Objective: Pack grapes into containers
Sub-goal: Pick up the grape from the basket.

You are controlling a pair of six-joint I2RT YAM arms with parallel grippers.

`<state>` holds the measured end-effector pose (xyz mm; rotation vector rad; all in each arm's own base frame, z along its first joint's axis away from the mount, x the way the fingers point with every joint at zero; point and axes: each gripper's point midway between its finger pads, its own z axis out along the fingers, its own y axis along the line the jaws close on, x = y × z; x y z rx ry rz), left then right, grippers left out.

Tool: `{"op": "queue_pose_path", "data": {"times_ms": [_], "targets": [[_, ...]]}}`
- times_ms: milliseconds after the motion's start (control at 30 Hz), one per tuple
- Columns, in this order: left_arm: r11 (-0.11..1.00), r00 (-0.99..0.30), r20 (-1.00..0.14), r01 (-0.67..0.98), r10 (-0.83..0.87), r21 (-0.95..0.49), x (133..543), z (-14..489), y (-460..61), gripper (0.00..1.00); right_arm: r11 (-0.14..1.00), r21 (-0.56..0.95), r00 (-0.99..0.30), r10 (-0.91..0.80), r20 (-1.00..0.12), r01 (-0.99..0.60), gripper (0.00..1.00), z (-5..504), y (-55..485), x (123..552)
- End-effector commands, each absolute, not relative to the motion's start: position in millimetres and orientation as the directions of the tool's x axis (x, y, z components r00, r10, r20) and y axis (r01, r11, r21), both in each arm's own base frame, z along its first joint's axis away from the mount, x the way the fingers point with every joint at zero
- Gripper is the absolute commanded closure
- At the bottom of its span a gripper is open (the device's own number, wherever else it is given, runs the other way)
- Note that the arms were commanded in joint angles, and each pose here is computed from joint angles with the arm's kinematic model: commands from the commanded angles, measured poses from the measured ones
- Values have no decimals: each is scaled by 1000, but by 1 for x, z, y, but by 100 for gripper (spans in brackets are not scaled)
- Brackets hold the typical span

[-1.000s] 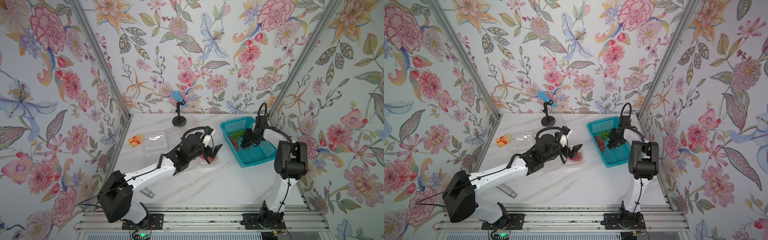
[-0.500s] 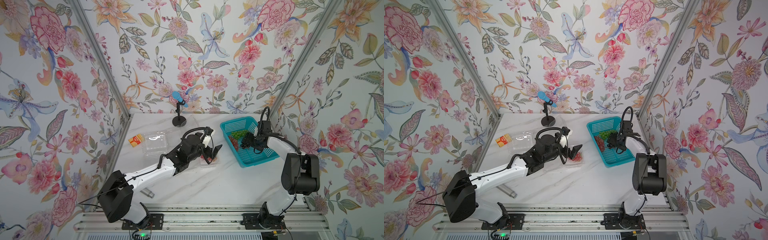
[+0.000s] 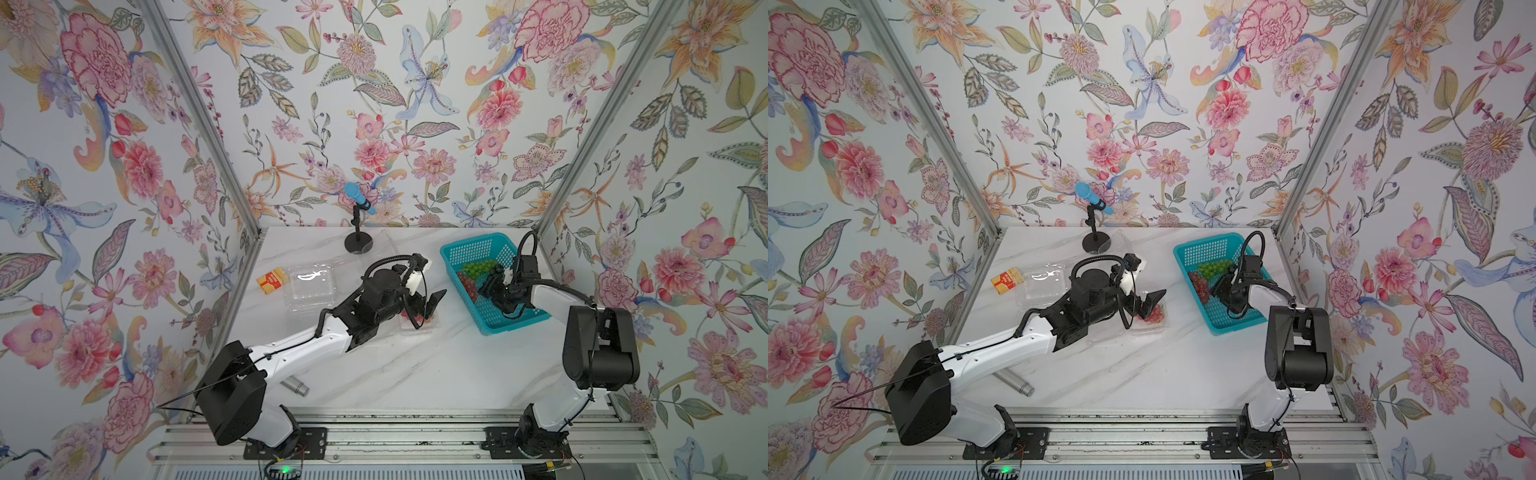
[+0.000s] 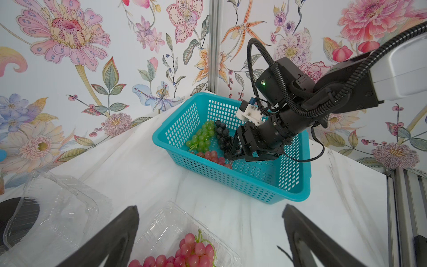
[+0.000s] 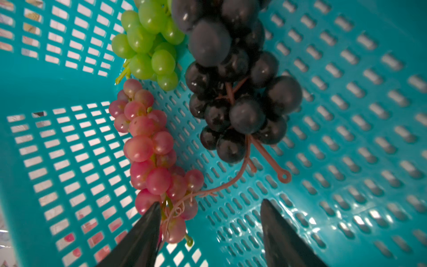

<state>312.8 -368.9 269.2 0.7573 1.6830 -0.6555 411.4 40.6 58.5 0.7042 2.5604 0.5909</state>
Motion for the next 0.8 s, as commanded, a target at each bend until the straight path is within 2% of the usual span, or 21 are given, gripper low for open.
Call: {"op": "queue_pose_path", "data": {"times_ms": [0, 367, 767], "targets": [[617, -147, -979, 787, 139, -30, 306, 276, -375, 0, 730, 538, -752, 613, -243, 421, 37, 49, 38, 416], [614, -151, -979, 789, 139, -34, 305, 276, -376, 0, 687, 566, -718, 659, -222, 455, 51, 36, 35, 422], [614, -156, -978, 788, 140, -38, 304, 274, -376, 0, 694, 551, -702, 667, -249, 464, 79, 37, 27, 428]]}}
